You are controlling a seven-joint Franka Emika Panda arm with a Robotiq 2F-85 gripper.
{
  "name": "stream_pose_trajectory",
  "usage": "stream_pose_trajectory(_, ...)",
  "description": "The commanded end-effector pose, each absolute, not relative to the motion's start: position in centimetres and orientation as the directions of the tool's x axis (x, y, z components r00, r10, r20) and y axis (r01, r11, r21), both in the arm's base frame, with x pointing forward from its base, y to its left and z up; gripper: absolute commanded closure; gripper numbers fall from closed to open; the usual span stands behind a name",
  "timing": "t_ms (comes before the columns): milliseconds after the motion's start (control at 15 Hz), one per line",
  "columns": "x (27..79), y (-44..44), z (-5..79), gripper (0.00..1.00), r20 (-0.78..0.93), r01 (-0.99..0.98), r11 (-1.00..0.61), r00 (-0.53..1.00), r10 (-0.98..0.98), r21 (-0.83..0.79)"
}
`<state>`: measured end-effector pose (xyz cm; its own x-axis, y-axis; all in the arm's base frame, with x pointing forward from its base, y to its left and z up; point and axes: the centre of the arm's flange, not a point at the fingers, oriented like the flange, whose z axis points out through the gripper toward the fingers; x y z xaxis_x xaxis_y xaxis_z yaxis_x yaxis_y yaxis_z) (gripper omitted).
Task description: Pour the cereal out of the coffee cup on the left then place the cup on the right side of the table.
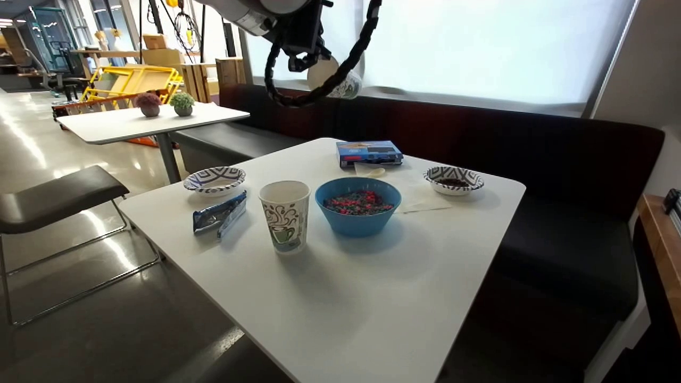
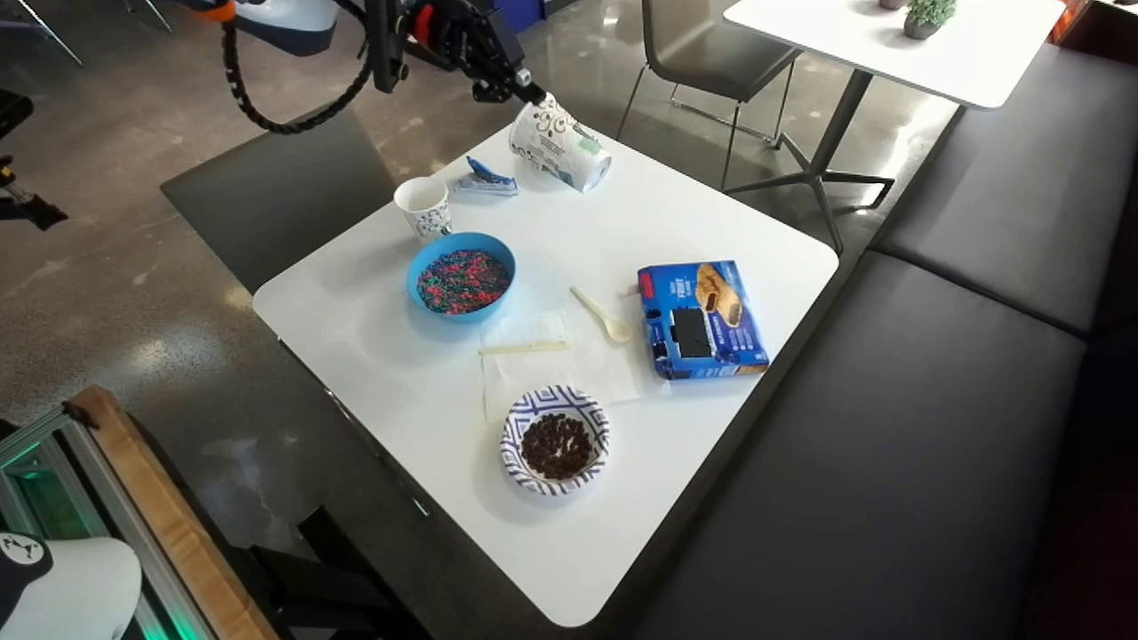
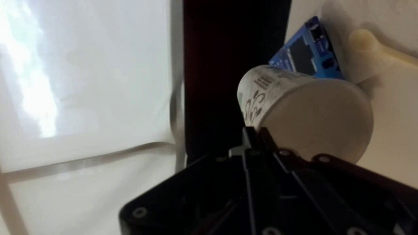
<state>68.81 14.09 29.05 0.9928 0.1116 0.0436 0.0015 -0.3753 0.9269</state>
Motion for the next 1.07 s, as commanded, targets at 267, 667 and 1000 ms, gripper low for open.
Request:
stream_pose_trajectory(267, 70.2, 13.7, 26.8, 0.96, 0.099, 0.024, -0.598, 0.980, 0.173, 0.801)
stream_pose_trajectory(667, 71.4, 13.0, 26.6, 0.99, 0.096, 0.023, -0.663, 0.985, 0.144, 0.749)
stream_pose_trajectory(1000, 75.5, 8.5, 26.8, 0.99, 0.033, 0.024, -0.822, 0.998, 0.051, 0.569)
